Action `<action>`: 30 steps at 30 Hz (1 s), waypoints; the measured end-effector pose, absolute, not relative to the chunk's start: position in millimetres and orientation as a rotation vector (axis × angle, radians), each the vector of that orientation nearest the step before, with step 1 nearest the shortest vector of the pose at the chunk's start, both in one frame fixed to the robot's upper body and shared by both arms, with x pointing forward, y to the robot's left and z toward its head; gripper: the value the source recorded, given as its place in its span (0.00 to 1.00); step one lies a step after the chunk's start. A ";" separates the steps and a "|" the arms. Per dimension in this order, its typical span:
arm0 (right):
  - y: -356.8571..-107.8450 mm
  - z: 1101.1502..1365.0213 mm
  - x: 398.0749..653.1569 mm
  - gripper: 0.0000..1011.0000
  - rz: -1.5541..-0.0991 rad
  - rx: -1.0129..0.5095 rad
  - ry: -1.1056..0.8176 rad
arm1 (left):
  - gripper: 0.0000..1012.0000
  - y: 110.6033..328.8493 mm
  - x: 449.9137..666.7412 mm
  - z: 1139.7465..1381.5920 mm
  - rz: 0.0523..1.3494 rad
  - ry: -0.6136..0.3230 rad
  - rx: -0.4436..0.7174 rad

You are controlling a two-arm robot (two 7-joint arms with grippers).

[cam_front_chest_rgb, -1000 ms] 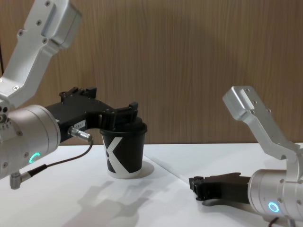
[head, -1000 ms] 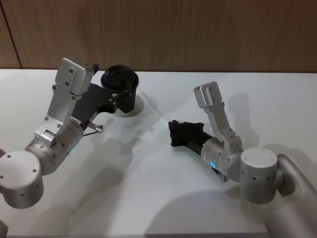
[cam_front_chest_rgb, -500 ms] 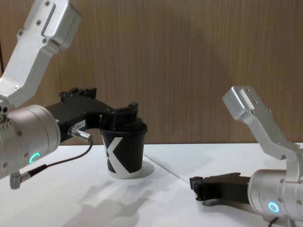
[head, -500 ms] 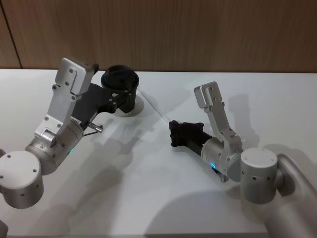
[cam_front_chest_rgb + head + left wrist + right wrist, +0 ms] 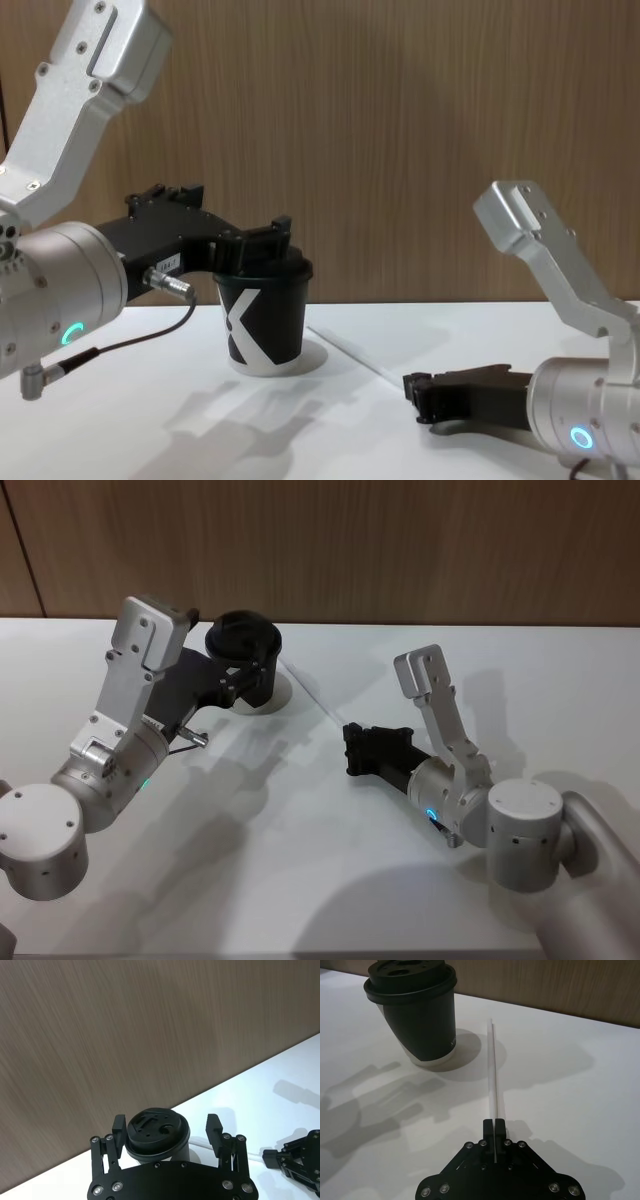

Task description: Pick up the straw with one hand, pass it to the other hand, and insert it into the cup.

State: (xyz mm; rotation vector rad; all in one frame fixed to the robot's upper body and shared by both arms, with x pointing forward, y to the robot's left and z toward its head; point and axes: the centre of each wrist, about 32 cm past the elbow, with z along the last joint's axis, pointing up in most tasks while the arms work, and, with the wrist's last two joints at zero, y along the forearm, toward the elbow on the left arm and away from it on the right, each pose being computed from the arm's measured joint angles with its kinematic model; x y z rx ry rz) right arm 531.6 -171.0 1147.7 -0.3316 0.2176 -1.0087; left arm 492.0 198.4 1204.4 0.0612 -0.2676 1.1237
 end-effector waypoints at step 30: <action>-181.8 1172.4 520.1 0.02 -1.081 -0.267 0.042 | 0.99 198.4 492.0 1204.4 1.124 -0.268 0.061</action>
